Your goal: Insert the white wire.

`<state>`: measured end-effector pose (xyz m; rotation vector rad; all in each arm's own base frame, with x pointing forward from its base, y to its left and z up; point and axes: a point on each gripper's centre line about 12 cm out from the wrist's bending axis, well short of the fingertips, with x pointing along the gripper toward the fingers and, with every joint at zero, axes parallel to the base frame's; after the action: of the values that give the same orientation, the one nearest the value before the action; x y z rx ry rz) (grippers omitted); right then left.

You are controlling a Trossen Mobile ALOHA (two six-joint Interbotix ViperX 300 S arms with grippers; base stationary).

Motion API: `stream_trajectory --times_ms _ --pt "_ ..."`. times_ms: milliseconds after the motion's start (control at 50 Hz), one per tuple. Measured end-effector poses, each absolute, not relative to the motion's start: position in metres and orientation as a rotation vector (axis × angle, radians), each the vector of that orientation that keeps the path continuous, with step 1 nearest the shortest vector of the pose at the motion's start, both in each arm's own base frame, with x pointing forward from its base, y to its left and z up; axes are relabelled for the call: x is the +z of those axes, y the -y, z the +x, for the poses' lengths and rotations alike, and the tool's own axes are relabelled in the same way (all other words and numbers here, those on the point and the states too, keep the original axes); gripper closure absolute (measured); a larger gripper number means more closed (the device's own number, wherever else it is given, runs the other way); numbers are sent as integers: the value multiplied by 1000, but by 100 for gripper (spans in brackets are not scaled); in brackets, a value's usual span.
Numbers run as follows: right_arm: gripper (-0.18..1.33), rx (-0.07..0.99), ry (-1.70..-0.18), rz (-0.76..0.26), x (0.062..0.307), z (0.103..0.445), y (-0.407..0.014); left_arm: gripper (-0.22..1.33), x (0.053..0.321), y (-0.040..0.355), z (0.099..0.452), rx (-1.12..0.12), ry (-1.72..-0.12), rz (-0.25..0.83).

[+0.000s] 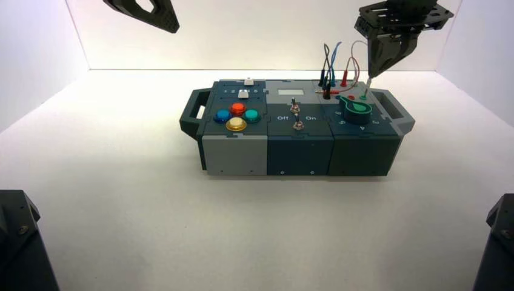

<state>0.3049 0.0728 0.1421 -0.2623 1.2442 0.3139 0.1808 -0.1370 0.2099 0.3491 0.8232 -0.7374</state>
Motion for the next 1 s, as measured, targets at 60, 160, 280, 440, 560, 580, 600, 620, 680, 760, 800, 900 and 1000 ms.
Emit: stream_trajectory --times_ms 60,160,280,440,560,580,600,620,680,760,800,900,1000 --pt "124 314 -1243 -262 142 305 -73 128 210 137 181 -737 -822 349" --pt "124 314 -1244 -261 142 305 -73 128 210 137 181 -737 -823 349" --pt "124 314 -1243 -261 142 305 -73 127 210 137 181 -737 -823 349" --pt "124 314 -1243 -257 143 305 -73 128 210 137 181 -738 -824 348" --pt "124 316 -1249 -259 142 304 -74 128 210 137 181 -737 -823 349" --pt "124 316 -1252 -259 142 304 -73 128 210 137 181 -737 -824 348" --pt "124 316 -1254 -257 142 304 -74 128 210 137 181 -737 -823 349" --pt "124 316 -1254 -257 142 304 -74 128 210 137 181 -737 -823 349" --pt "124 316 -1254 -259 142 303 -73 127 210 137 181 -739 -823 350" --pt "124 316 -1254 -257 142 303 -73 128 210 137 181 -737 -823 349" --pt "124 316 -1254 -257 142 303 -73 127 210 137 181 -737 -823 349" --pt "124 316 -1256 -252 142 303 -74 128 210 137 181 -737 -825 349" --pt "124 317 -1256 -252 141 303 -74 127 210 137 181 -737 -822 349"
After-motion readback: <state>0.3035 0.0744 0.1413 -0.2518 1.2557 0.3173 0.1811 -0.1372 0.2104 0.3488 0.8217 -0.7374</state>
